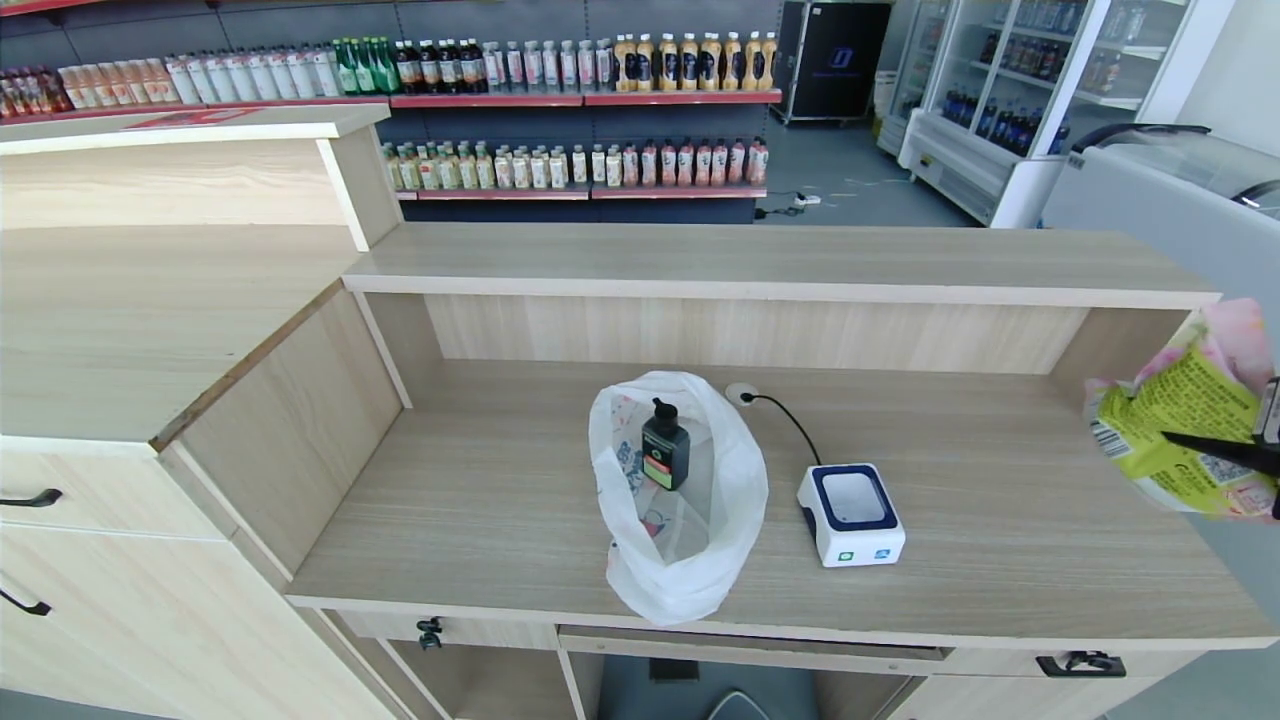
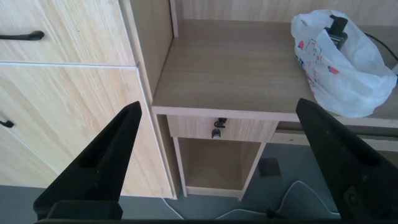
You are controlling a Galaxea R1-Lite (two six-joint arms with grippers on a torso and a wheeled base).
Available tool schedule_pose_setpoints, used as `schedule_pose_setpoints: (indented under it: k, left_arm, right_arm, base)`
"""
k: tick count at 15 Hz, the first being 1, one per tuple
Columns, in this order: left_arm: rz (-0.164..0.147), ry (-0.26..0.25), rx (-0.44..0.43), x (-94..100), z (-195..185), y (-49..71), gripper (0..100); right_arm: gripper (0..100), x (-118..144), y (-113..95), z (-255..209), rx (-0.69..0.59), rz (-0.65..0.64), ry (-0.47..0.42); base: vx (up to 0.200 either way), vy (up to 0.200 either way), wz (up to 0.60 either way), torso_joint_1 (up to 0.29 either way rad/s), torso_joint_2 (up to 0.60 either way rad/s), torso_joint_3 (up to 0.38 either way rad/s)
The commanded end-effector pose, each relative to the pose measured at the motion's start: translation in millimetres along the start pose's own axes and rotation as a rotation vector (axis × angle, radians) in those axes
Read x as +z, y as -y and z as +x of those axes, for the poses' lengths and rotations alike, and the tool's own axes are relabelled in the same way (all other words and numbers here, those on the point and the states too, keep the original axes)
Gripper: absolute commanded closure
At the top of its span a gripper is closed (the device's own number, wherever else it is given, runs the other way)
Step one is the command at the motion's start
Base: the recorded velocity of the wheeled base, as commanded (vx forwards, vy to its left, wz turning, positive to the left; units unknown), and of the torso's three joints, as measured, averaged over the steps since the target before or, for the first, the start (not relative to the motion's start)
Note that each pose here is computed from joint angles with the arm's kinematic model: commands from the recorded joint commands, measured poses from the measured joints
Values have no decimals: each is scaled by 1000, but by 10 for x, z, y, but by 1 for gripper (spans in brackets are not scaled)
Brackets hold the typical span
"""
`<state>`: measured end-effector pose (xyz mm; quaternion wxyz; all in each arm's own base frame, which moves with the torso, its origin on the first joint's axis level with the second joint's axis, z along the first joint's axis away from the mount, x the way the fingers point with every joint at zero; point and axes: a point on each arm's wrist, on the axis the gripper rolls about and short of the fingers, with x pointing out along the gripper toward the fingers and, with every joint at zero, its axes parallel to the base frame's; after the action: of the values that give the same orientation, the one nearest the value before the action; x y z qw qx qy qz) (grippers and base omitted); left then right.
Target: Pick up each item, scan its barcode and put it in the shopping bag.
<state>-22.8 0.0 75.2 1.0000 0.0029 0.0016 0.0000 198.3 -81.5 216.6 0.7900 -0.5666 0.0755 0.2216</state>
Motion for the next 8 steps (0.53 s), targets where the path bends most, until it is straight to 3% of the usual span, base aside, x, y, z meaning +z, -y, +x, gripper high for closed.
schedule_pose_setpoints:
  k: [1,3,7,8]
  left_arm:
    - [0,0,0,0,0,0,0]
    - [0,0,0,0,0,0,0]
    - [0,0,0,0,0,0,0]
    - [0,2,0,1,0,0,0]
  right_arm:
    - [100,-37,1,16,3,-66,-3]
    - [100,-68,25,66,7,-176,0]
    - [100,-198,40,286,4,-379,18]
    - [100,-233,50,332,10,-436,21]
  base:
    - [0,0,0,0,0,0]
    - [0,0,0,0,0,0]
    - [0,0,600,0,4,4]
    - [0,0,0,0,0,0]
